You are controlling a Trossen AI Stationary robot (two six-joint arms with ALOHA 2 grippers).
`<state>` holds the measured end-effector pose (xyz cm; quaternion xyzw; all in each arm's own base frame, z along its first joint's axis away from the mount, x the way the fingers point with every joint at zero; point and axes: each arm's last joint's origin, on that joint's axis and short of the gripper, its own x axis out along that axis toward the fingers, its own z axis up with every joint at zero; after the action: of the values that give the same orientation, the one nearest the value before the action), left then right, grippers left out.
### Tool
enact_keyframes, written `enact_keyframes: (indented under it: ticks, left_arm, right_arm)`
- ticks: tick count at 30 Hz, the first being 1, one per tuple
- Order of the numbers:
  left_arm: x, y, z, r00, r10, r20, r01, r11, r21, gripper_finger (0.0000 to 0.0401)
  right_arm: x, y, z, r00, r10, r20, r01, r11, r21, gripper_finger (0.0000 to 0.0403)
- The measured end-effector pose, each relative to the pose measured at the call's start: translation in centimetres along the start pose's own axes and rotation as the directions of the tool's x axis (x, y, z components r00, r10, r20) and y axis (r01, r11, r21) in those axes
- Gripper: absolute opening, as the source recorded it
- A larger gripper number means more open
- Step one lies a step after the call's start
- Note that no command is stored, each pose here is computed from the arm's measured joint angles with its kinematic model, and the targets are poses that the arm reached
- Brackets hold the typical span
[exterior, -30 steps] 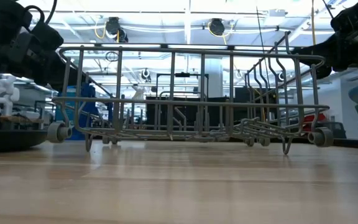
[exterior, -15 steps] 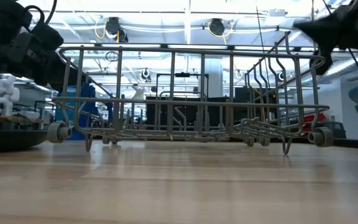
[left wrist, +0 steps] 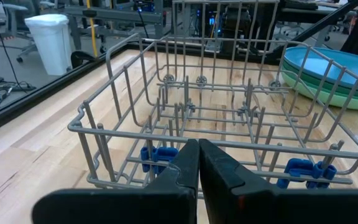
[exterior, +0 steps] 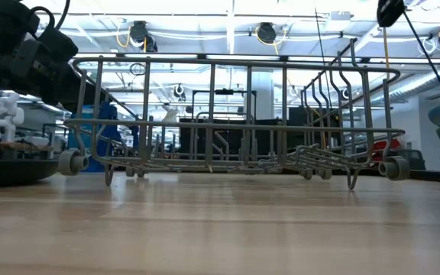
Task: Sort dishes
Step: Put the blue plate into the gray dish rack
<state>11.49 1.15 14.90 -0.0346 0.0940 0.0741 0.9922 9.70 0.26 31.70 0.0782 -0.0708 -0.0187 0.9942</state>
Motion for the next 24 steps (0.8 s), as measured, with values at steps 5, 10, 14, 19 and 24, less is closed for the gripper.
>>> enact_keyframes:
  ticks: [5,10,14,19,24]
  left_arm:
    - [0.0,0.0,0.0,1.0,0.0,0.0,0.0,1.0,0.0,0.0013]
    - [0.0,0.0,0.0,1.0,0.0,0.001,0.0,1.0,0.0,0.0013]
    - [0.0,0.0,0.0,1.0,0.0,0.001,0.0,1.0,0.0,0.0013]
    - [0.0,0.1,0.1,1.0,0.025,0.01,-0.026,0.997,0.073,0.0013]
    - [0.0,0.2,0.5,0.996,0.076,0.055,-0.081,0.992,0.091,0.0013]
  right_arm:
    - [1.9,0.4,-0.2,0.98,0.03,-0.196,-0.032,0.999,-0.008,0.0003]
    - [2.9,1.1,-2.6,0.839,0.147,-0.523,-0.085,0.987,0.14,0.0046]
    - [3.3,2.3,-4.9,0.69,0.21,-0.692,-0.053,0.969,0.241,0.0094]
    - [4.0,3.9,-7.5,0.515,0.212,-0.831,0.053,0.959,0.278,0.0138]
    - [5.0,4.4,-10.0,0.369,0.159,-0.916,0.149,0.963,0.227,0.0163]
